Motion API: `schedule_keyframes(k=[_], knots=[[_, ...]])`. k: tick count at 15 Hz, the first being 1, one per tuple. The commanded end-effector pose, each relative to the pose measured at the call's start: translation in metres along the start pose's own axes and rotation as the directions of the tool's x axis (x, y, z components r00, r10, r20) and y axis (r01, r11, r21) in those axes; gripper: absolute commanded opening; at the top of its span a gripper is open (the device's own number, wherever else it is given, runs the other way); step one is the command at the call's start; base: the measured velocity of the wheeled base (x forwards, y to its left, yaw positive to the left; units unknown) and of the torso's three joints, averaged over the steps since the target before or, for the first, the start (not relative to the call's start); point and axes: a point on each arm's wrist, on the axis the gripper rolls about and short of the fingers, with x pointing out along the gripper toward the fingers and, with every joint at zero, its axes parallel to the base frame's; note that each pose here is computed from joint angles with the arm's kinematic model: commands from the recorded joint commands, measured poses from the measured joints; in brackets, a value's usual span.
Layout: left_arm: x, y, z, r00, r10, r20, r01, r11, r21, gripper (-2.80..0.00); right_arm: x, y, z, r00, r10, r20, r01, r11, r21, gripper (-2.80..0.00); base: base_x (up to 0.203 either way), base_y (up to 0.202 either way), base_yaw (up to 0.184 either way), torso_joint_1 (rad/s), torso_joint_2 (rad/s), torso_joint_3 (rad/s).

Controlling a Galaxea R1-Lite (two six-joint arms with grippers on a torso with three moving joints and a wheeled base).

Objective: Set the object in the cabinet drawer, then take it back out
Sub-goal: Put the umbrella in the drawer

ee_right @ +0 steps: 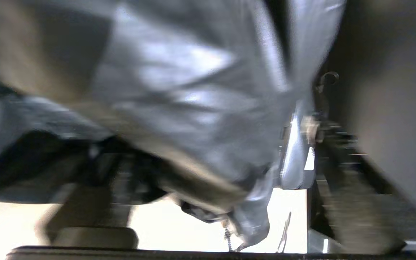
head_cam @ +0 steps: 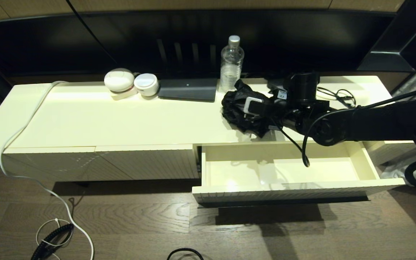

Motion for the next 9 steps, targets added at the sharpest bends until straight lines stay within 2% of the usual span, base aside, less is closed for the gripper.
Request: schedule_keyframes(k=[1, 4, 6, 9], knots=[[0.0, 0.0, 0.0, 1.0, 0.001, 0.002, -0.001, 1.0, -0.001, -2.8, -0.001, -0.001, 0.001, 1.0, -0.01, -0.01, 0.01, 1.0, -0.001, -2.8, 0.0, 0.0, 0.0, 0.0, 0.0, 0.0], [0.0, 0.0, 0.0, 1.0, 0.001, 0.002, -0.001, 1.0, -0.001, -2.8, -0.002, -0.001, 0.0, 0.999, 0.026, -0.022, -0.027, 1.0, -0.01, -2.8, 0.0, 0.0, 0.0, 0.0, 0.0, 0.0], [0.0, 0.0, 0.0, 1.0, 0.001, 0.002, -0.001, 1.0, -0.001, -2.8, -0.005, -0.004, 0.001, 0.999, 0.022, -0.025, -0.023, 1.0, -0.008, -2.8, 0.0, 0.0, 0.0, 0.0, 0.0, 0.0], [0.0, 0.0, 0.0, 1.0, -0.001, 0.002, 0.001, 1.0, -0.001, -2.8, -0.028, -0.024, 0.002, 0.999, -0.011, -0.041, 0.011, 1.0, -0.001, -2.8, 0.0, 0.0, 0.0, 0.0, 0.0, 0.0]])
